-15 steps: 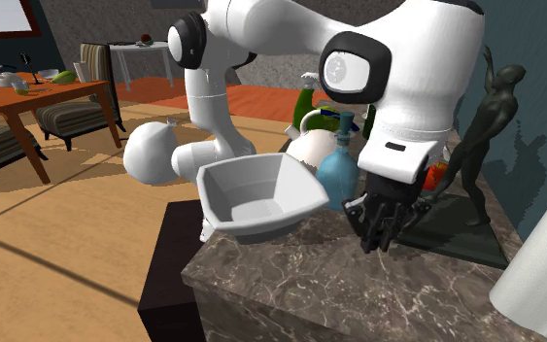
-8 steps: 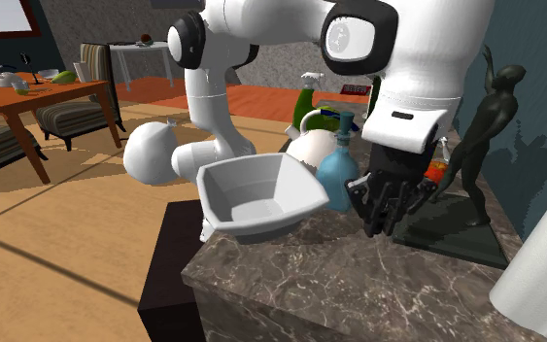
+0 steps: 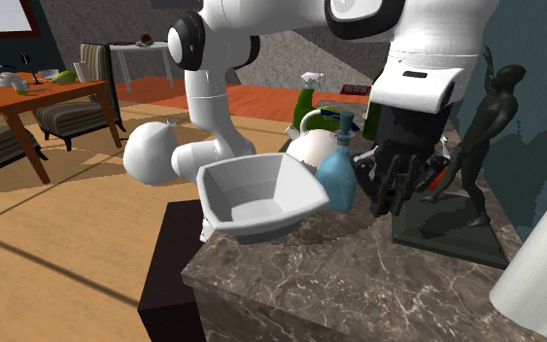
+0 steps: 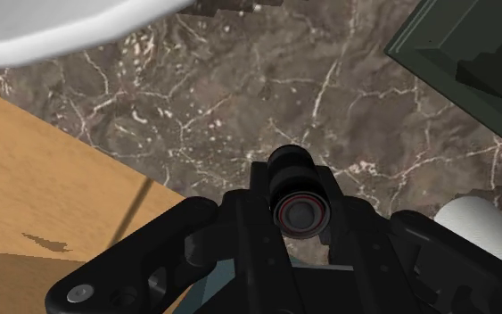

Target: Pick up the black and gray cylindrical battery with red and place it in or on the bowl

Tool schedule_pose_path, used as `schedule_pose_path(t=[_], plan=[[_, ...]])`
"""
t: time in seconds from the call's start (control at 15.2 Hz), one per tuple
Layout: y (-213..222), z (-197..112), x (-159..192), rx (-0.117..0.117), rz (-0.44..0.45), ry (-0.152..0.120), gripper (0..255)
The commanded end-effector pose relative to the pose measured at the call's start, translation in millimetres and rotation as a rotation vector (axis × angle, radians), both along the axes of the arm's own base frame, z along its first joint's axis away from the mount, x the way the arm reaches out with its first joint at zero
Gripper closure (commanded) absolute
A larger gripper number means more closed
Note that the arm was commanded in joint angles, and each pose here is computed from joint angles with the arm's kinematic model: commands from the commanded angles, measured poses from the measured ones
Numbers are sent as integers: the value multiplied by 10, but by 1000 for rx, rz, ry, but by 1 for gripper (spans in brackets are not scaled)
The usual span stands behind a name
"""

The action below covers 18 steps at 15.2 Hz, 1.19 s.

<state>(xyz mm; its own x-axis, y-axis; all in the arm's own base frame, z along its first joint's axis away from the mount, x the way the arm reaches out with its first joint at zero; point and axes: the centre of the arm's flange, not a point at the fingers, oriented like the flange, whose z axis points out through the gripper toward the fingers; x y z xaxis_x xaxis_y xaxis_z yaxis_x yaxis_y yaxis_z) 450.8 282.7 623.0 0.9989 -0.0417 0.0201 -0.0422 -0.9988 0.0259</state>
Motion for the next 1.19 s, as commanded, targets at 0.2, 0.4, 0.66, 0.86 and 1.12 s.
schedule_pose_path(t=[0.2, 0.4, 0.66, 0.86, 1.12], plan=[[-7, 266, -9, 0, 0, 1, 255], [-7, 405, -9, 0, 0, 1, 255], [-397, 390, -364, 0, 0, 1, 255], [-690, 378, -630, 0, 0, 1, 255], [-1081, 363, -985, 0, 0, 1, 255]])
